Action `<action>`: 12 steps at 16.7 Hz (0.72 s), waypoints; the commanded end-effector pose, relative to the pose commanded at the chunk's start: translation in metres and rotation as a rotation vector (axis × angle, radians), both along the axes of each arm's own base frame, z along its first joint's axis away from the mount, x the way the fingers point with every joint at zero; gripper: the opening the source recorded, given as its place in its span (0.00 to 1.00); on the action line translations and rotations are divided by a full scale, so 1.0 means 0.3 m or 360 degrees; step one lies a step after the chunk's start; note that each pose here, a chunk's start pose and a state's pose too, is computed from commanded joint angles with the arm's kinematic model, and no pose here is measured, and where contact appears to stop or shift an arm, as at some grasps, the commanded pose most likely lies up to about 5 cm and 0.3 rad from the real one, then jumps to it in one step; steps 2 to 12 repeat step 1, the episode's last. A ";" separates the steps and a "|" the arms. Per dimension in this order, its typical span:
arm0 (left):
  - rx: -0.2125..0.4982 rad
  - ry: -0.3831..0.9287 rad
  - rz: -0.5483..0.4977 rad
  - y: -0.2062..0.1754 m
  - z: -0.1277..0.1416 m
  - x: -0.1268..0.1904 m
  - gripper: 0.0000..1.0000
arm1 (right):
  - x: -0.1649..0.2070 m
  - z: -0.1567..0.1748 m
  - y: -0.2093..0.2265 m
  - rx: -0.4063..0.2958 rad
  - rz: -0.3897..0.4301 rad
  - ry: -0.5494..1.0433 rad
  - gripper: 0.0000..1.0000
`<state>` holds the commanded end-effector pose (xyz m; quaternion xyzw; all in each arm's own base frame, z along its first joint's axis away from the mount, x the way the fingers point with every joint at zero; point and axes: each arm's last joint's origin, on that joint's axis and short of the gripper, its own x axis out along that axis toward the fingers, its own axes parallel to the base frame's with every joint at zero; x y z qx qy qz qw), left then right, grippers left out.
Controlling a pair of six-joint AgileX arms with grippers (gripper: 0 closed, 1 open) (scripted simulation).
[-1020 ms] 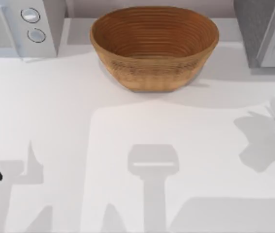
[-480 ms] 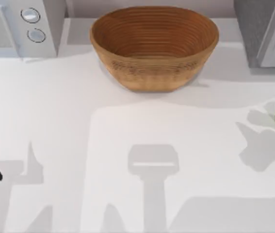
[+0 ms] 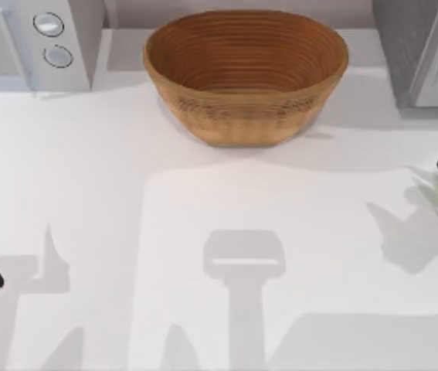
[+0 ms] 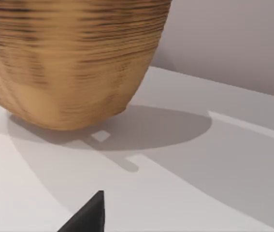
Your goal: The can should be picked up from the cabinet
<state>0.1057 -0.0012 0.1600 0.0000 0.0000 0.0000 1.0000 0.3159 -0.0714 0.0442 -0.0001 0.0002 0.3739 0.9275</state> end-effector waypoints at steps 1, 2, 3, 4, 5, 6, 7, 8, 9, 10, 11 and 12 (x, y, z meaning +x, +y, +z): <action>0.0000 0.0000 0.0000 0.000 0.000 0.000 1.00 | 0.000 0.000 0.000 0.0000 0.0000 0.0000 1.00; 0.0000 0.0000 0.0000 0.000 0.000 0.000 1.00 | 0.000 0.000 0.000 0.0000 0.0000 0.0000 1.00; 0.0000 0.0000 0.0000 0.000 0.000 0.000 1.00 | 0.000 0.000 0.000 0.0000 0.0000 0.0000 1.00; 0.0000 0.0000 0.0000 0.000 0.000 0.000 1.00 | 0.000 0.000 0.000 0.0000 0.0000 0.0000 1.00; 0.0000 0.0000 0.0000 0.000 0.000 0.000 1.00 | 0.000 0.000 0.000 0.0000 0.0000 0.0000 1.00; 0.0000 0.0000 0.0000 0.000 0.000 0.000 1.00 | 0.000 0.000 0.000 0.0000 0.0000 0.0000 1.00; 0.0000 0.0000 0.0000 0.000 0.000 0.000 1.00 | 0.000 0.000 0.000 0.0000 0.0000 0.0000 1.00; 0.0000 0.0000 0.0000 0.000 0.000 0.000 1.00 | 0.000 0.000 0.000 0.0000 0.0000 0.0000 1.00; 0.0000 0.0000 0.0000 0.000 0.000 0.000 1.00 | 0.000 0.000 0.000 0.0000 0.0000 0.0000 1.00; 0.0000 0.0000 0.0000 0.000 0.000 0.000 1.00 | 0.000 0.000 0.000 0.0000 0.0000 0.0000 1.00; 0.0000 0.0000 0.0000 0.000 0.000 0.000 1.00 | 0.000 0.000 0.000 0.0000 0.0000 0.0000 1.00; 0.0000 0.0000 0.0000 0.000 0.000 0.000 1.00 | 0.000 0.000 0.000 0.0000 0.0000 0.0000 1.00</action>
